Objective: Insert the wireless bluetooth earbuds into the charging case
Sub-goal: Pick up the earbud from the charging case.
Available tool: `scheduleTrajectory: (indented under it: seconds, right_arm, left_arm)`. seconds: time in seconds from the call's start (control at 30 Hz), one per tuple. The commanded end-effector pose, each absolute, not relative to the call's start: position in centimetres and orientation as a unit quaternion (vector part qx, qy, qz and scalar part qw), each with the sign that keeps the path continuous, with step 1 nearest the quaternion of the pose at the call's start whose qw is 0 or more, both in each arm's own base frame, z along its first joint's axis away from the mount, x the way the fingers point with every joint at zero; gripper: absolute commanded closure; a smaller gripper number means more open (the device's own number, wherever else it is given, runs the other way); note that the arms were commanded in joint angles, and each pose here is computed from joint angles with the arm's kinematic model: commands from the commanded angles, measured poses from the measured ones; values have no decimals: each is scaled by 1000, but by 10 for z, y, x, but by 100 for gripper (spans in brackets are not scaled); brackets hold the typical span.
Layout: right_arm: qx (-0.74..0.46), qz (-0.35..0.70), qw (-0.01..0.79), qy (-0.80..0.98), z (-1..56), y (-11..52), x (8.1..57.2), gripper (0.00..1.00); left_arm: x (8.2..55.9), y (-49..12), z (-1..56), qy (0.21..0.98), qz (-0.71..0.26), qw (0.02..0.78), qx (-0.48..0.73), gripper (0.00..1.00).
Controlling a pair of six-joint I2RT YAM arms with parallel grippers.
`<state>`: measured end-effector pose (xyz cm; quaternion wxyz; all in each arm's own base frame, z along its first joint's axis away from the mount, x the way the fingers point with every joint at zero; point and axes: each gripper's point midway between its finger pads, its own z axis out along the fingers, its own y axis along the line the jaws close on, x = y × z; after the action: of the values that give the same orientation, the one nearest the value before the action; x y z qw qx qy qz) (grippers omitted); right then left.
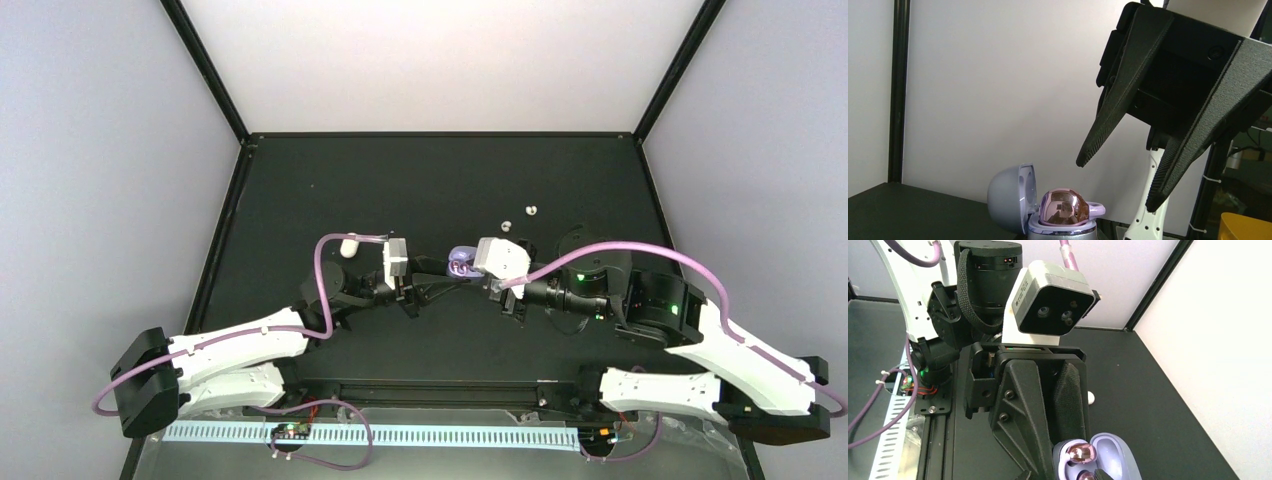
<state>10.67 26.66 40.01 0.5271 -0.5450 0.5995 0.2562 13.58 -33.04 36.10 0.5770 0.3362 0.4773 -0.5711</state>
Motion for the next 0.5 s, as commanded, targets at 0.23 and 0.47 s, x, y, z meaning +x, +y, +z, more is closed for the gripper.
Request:
scheduleTrajectory:
  seconds: [0.23, 0.47]
  right_arm:
    - [-563, 255, 536, 575, 401, 274, 101, 72]
    - [-566, 247, 530, 581, 392, 275, 104, 73]
  left_arm:
    - [135, -325, 385, 457, -570, 598, 329, 98]
    - [135, -324, 387, 456, -572, 598, 327, 98]
